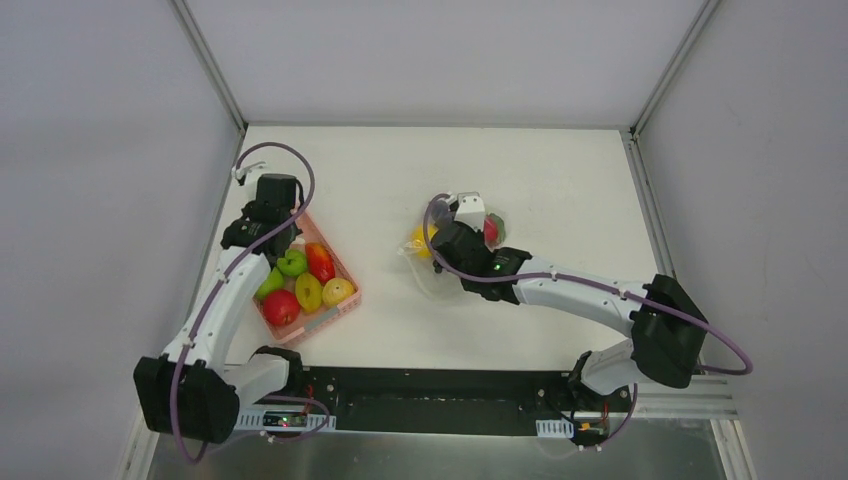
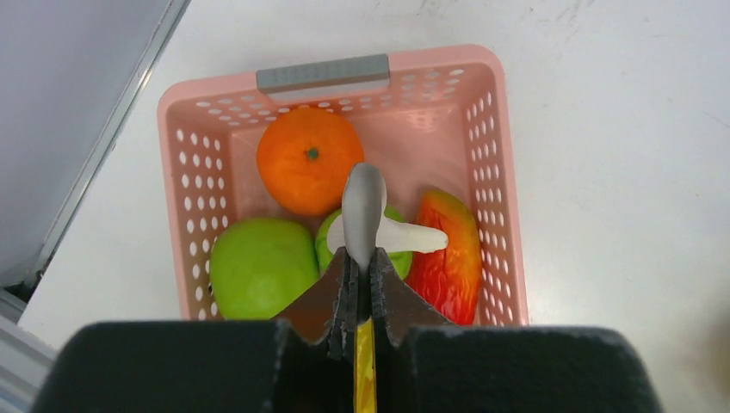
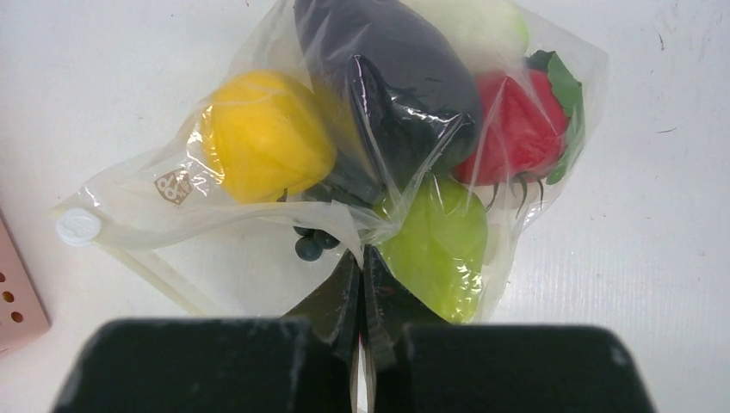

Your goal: Open the zip-top bag and remove the fake food

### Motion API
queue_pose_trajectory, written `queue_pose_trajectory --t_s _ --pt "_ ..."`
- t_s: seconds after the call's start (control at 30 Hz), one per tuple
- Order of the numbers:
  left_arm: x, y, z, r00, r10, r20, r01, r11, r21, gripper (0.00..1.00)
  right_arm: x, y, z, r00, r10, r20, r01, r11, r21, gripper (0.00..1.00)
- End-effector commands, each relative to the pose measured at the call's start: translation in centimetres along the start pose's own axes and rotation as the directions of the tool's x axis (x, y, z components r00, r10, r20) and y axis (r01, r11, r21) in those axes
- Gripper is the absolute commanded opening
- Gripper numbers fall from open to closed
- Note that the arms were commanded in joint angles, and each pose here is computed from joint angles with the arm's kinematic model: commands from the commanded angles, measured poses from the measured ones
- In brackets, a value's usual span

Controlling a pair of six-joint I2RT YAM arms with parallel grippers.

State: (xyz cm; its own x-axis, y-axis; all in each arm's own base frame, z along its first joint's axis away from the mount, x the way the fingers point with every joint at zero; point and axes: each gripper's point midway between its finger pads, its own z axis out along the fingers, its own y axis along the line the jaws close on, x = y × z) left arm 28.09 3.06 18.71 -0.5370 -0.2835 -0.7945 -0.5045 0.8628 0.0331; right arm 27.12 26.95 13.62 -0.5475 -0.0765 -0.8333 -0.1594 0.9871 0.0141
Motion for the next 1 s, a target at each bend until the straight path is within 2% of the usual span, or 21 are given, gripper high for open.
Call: queue_pose_trajectory --t_s 0.0,0.07,0.1,0.13,0.2,0.27,0.4,0.5,0.7,0.8,0.97 --pt "-3.2 -1.9 2.4 0.998 0.015 0.061 -0.016 1.0 0.016 0.04 -1.0 -0.2 -0.7 0.998 0.061 0.029 -0.06 0.998 -0.018 0.0" --pt "-3.1 -2.3 3.4 0.999 0.034 0.037 -0.035 0.999 0.007 0.08 -1.1 -0.2 -0.8 0.997 0.065 0.029 -0.065 0.998 -0.021 0.0" --pt "-3.0 -2.4 3.8 0.999 0.041 0.028 -0.041 0.999 0.005 0.14 -1.2 -0.2 -0.8 0.997 0.067 0.03 -0.066 0.998 -0.024 0.0" --pt "-2.9 -2.5 4.0 0.999 0.046 0.022 -0.046 0.999 0.005 0.23 -1.2 -0.2 -0.9 0.997 0.067 0.03 -0.066 0.997 -0.027 0.0" --pt "-2.7 -2.5 4.2 0.998 0.05 0.024 -0.05 0.999 0.008 0.48 -1.3 -0.2 -1.0 0.997 0.07 0.031 -0.069 0.997 -0.03 0.0" --pt "-2.3 -2.5 4.1 0.999 0.047 0.027 -0.048 0.999 0.024 0.65 -1.4 -0.3 -1.2 0.997 0.07 0.032 -0.069 0.997 -0.033 0.0" --pt "-1.9 -3.8 3.1 0.998 0.056 0.041 -0.061 0.988 0.143 0.8 -1.5 -0.4 -1.3 0.997 0.071 0.035 -0.07 0.997 -0.034 0.0" --pt "-1.3 -5.4 1.9 0.998 0.059 0.024 -0.063 0.965 0.255 0.84 -1.9 -0.3 -1.5 0.996 0.08 0.04 -0.078 0.996 -0.045 0.0" --pt "0.1 -10.2 -2.4 0.992 0.127 0.019 -0.121 0.879 0.461 0.84 -3.3 0.4 -2.2 0.994 0.1 0.051 -0.096 0.992 -0.081 0.0" --pt "2.2 -13.2 -5.2 0.988 0.155 0.008 -0.13 0.8 0.586 0.84 -3.8 0.8 -2.5 0.992 0.111 0.053 -0.105 0.989 -0.103 0.0" --pt "5.5 -16.9 -8.9 0.993 0.112 -0.044 -0.042 0.665 0.745 0.84 -4.0 1.3 -2.9 0.99 0.134 0.04 -0.128 0.983 -0.133 0.0"
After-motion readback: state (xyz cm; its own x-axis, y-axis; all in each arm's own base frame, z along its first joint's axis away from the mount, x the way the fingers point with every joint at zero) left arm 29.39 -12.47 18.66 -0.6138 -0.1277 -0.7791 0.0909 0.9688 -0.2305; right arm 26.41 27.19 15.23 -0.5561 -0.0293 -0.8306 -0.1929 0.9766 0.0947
